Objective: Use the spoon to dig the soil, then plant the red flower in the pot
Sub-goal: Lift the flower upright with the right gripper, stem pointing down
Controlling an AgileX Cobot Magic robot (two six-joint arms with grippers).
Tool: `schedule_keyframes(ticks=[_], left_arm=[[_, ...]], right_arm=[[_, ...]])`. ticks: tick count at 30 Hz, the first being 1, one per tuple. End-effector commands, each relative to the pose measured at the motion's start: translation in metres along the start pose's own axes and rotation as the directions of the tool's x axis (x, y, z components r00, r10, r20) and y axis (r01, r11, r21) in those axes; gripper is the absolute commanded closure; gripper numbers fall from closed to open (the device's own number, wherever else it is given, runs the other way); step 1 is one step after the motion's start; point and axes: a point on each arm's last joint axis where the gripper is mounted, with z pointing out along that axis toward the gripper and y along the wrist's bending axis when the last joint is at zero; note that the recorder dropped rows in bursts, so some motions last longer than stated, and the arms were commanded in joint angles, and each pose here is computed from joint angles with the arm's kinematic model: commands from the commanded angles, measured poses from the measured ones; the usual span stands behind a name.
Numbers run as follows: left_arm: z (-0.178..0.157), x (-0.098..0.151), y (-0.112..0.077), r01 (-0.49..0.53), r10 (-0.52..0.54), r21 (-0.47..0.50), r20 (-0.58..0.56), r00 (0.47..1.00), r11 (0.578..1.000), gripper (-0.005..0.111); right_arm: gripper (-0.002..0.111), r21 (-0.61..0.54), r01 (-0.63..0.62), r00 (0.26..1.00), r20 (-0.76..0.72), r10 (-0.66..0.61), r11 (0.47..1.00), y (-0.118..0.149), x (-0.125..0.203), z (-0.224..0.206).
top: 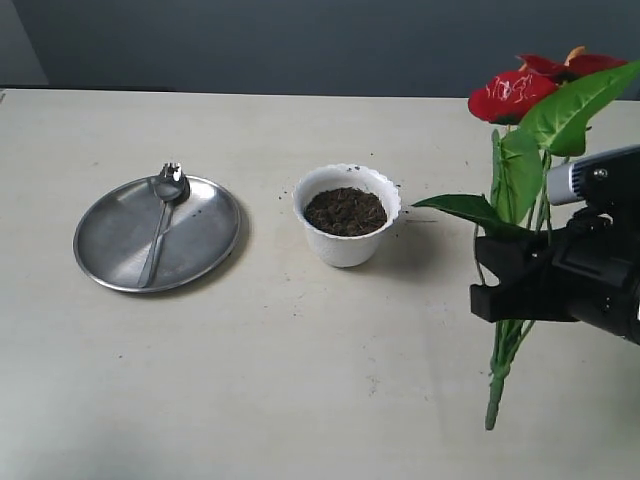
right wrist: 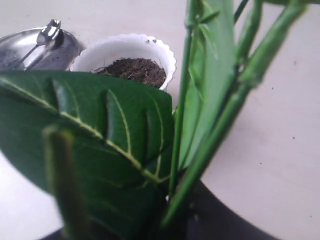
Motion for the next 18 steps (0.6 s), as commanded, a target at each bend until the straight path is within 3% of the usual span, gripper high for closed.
schedule_keyframes(ticks=[1,5,10,14,18], left_arm=[[0.0,0.0,0.0,0.001,-0.001,0.002,0.014,1.0,1.0,0.106],[0.0,0.0,0.0,0.001,-0.001,0.002,0.014,1.0,1.0,0.106],[0.0,0.0,0.0,0.001,-0.001,0.002,0.014,1.0,1.0,0.106],[0.0,0.0,0.0,0.001,-0.001,0.002,0.014,1.0,1.0,0.106],[0.0,0.0,0.0,0.001,-0.001,0.002,0.014,1.0,1.0,0.106]], right_arm=[[0.109,-0.007,0.152,0.981,0.122,-0.15,0.988,0.002,-0.01,-0.005],[0.109,0.02,0.268,0.93,0.258,-0.264,0.963,0.005,-0.022,-0.008],[0.109,0.055,0.215,0.912,0.346,-0.221,0.975,0.004,-0.045,-0.011],[0.109,0.158,0.344,0.805,0.457,-0.377,0.926,0.007,-0.074,-0.018],[0.109,0.198,0.343,0.723,0.568,-0.393,0.918,0.01,-0.099,-0.027]])
